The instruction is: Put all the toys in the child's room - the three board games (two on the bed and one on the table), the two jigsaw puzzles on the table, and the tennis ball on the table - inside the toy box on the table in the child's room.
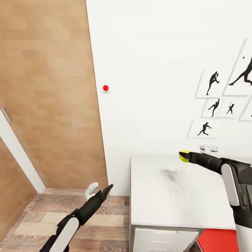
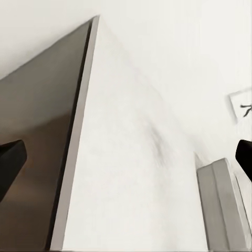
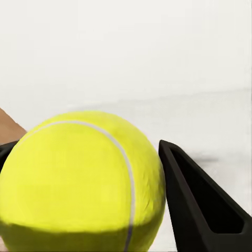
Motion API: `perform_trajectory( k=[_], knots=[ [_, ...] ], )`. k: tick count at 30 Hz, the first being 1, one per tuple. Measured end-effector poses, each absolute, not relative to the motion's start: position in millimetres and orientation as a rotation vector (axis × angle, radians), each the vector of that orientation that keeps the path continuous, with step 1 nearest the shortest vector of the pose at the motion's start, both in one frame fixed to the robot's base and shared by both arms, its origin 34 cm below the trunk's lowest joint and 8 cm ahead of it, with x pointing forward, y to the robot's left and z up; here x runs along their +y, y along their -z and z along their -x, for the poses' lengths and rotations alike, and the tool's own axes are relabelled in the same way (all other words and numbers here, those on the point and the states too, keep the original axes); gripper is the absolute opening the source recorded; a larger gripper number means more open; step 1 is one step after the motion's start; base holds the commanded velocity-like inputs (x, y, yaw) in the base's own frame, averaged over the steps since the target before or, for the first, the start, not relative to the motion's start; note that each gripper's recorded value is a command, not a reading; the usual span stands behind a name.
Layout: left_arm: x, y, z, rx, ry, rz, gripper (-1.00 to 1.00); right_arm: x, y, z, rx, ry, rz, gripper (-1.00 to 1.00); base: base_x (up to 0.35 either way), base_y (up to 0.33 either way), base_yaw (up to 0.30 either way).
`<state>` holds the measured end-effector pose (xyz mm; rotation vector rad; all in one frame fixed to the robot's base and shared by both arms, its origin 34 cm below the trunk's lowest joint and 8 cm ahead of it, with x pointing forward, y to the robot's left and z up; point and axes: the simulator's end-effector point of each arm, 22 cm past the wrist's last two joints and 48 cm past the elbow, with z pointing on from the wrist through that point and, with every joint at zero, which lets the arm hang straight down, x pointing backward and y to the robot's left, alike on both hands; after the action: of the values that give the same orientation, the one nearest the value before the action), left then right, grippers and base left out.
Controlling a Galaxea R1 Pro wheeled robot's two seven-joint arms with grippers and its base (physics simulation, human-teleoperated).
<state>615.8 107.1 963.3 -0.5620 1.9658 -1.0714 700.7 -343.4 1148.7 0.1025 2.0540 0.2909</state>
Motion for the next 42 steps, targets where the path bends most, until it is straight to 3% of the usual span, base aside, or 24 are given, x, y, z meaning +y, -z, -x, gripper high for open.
perform_trajectory(
  k=[14, 31, 42],
  knots=[
    [70.8, -1146.1, -667.5, 1.761, 1.128, 0.35, 1.0, -448.6, -1205.6, -669.5, 1.89, -0.332, -0.194, -1.0, 0.0, 0.0, -0.283],
    [45.4, -1173.6, -684.8, 1.795, 1.103, 0.368, 1.0, -468.3, -1216.4, -655.3, 1.859, -0.343, -0.18, -1.0, 0.0, 0.0, -0.275],
    [48.0, -1168.7, -687.1, 1.824, 1.066, 0.381, 1.0, -489.5, -1202.6, -656.7, 1.897, -0.231, -0.268, -1.0, -0.005, -0.127, -0.065]
  ],
)
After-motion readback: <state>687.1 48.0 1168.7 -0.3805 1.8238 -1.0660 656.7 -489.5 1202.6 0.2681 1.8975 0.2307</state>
